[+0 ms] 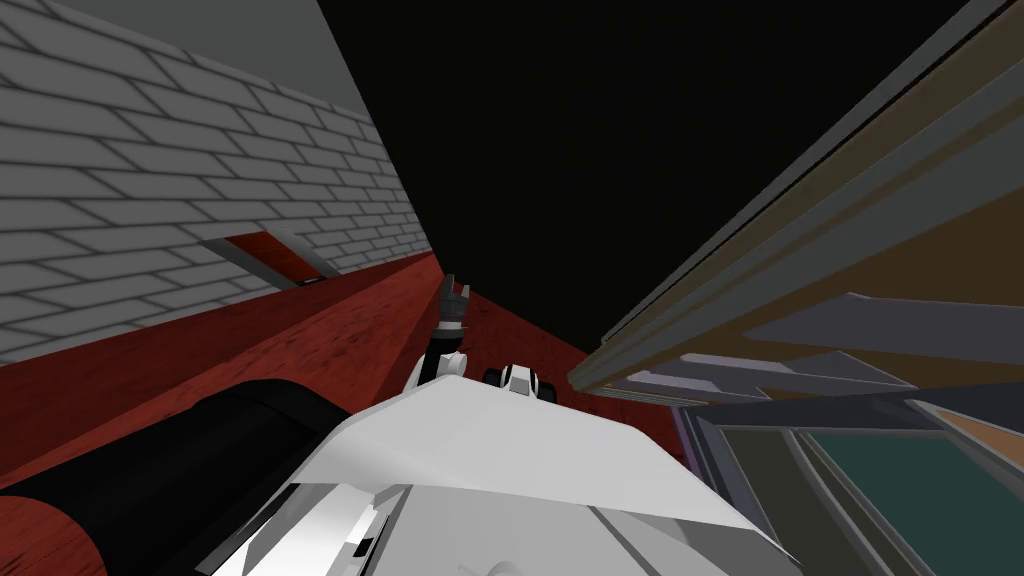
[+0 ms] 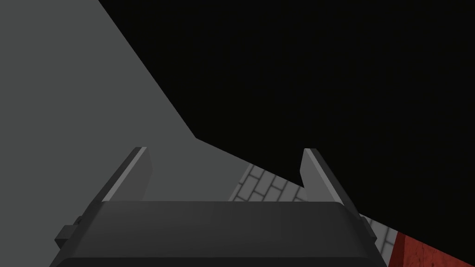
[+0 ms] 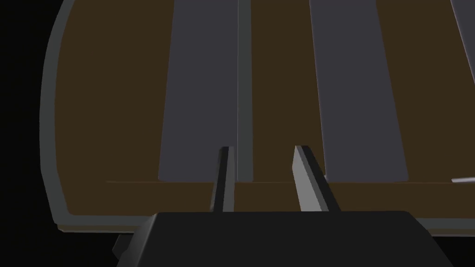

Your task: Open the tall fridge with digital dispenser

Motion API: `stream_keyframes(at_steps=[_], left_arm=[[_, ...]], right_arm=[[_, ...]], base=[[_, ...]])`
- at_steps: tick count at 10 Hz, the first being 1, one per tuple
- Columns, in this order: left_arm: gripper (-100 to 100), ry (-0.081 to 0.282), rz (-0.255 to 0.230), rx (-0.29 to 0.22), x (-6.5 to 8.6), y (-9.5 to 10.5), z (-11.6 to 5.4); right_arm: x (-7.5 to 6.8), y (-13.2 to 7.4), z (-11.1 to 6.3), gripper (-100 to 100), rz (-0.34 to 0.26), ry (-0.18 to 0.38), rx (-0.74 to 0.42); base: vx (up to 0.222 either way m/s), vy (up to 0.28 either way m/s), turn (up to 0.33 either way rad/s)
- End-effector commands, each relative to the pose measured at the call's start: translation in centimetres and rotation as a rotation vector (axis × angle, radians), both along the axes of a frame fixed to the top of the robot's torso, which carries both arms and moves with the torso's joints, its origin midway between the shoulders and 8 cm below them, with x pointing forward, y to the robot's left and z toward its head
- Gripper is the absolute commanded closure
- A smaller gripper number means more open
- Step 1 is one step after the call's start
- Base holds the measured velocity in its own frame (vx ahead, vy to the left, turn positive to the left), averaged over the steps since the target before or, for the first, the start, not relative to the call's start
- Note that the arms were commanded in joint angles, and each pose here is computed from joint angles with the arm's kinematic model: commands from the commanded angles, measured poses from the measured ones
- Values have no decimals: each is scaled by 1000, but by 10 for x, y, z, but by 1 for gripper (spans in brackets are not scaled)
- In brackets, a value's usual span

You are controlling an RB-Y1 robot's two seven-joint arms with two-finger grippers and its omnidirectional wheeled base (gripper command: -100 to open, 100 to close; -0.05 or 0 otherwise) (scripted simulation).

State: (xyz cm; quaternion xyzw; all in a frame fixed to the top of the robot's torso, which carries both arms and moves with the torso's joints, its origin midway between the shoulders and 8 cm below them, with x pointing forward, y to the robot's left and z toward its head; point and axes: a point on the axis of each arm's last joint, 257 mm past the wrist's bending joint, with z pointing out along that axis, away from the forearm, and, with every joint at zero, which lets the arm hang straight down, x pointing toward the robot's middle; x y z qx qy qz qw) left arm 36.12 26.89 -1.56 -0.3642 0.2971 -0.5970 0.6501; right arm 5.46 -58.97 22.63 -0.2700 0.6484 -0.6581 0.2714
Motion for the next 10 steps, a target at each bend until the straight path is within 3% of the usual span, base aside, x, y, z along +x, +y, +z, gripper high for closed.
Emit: stream_keyframes(at_steps=[1,5,6,7,10], left_arm=[[0,0,0,0,0,0,0],[0,0,0,0,0,0,0],[0,0,0,0,0,0,0],[0,0,0,0,0,0,0],[0,0,0,0,0,0,0]], right_arm=[[2,5,21,-100,-7,0,2],[9,12,48,-100,-9,-1,2],[8,11,43,-100,-10,2,1],[9,11,44,0,-10,0,2],[9,11,44,0,-10,0,2]], base=[[-28,-20,17],[-23,-17,16],[-9,-8,4],[0,0,0],[0,0,0]])
